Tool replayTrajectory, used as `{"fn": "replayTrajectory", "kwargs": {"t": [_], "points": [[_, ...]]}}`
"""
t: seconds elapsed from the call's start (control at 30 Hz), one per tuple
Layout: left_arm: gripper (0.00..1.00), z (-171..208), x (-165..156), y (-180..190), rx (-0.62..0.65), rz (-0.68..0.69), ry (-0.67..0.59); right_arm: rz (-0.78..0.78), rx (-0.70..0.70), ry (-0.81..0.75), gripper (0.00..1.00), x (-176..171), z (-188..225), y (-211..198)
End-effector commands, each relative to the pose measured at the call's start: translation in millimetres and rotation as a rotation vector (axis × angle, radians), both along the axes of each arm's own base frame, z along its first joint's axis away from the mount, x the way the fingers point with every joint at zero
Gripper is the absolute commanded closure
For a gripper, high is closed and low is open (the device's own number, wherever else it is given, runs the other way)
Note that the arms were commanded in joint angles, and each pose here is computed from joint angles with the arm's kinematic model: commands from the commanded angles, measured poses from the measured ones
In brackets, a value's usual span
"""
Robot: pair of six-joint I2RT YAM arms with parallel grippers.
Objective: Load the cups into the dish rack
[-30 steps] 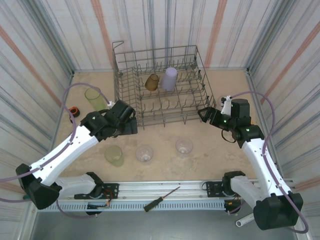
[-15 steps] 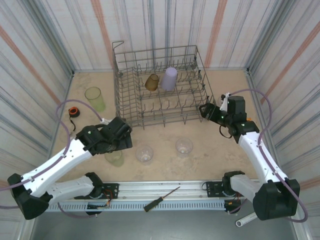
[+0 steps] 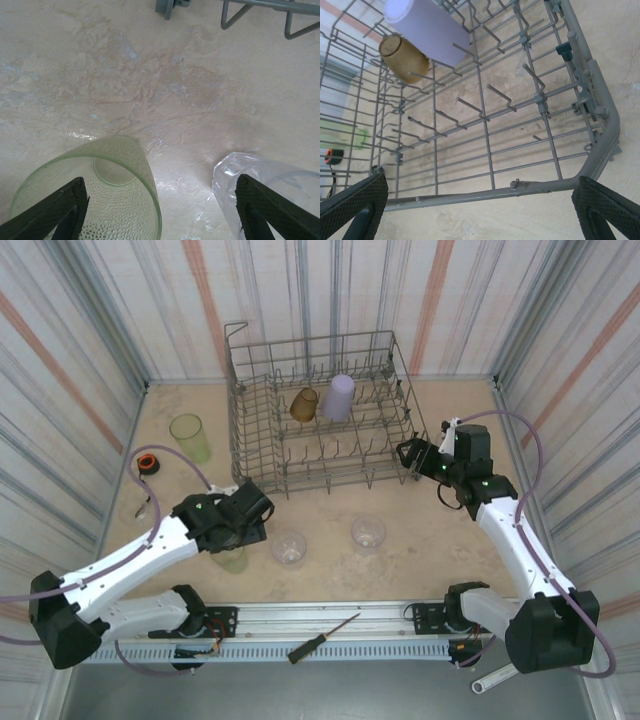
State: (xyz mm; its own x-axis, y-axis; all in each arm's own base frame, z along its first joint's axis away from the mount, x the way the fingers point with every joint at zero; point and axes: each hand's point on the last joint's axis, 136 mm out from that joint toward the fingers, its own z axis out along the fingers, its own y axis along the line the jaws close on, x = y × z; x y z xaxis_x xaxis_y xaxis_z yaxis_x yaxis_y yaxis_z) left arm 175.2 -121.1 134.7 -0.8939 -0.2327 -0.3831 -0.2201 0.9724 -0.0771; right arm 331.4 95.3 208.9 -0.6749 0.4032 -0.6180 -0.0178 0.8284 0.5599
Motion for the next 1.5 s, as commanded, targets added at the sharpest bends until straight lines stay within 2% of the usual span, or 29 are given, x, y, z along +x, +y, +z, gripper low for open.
{"fn": "replayTrajectory", "kwargs": {"t": [0.0, 0.1, 0.4, 0.73, 0.97, 1.3, 1.47], "points": [[0.23, -3, 4, 3, 0.021, 0.028, -0.026, 0.023, -0.004, -0.055, 0.01, -1, 18, 4], [0.25, -8, 3, 7, 0.037, 0.042, -0.022, 0.026, 0.006, -0.052, 0.01, -1, 17, 5], [0.41, -21, 5, 10, 0.074, 0.044, -0.017, 0.049, 0.024, -0.043, 0.01, 2, 18, 10], [0.70, -20, 7, 12, 0.122, 0.020, -0.009, 0.045, 0.035, -0.049, 0.01, 8, 21, 13], [1.00, -16, 3, 23, 0.175, 0.028, 0.005, 0.047, 0.044, -0.047, 0.01, 9, 22, 16], [1.00, 10, -3, 37, 0.195, 0.045, -0.015, 0.055, 0.050, -0.048, 0.01, 6, 26, 24], [1.00, 22, -7, 44, 0.166, 0.051, -0.052, 0.052, 0.036, -0.050, 0.01, 1, 32, 27]]}}
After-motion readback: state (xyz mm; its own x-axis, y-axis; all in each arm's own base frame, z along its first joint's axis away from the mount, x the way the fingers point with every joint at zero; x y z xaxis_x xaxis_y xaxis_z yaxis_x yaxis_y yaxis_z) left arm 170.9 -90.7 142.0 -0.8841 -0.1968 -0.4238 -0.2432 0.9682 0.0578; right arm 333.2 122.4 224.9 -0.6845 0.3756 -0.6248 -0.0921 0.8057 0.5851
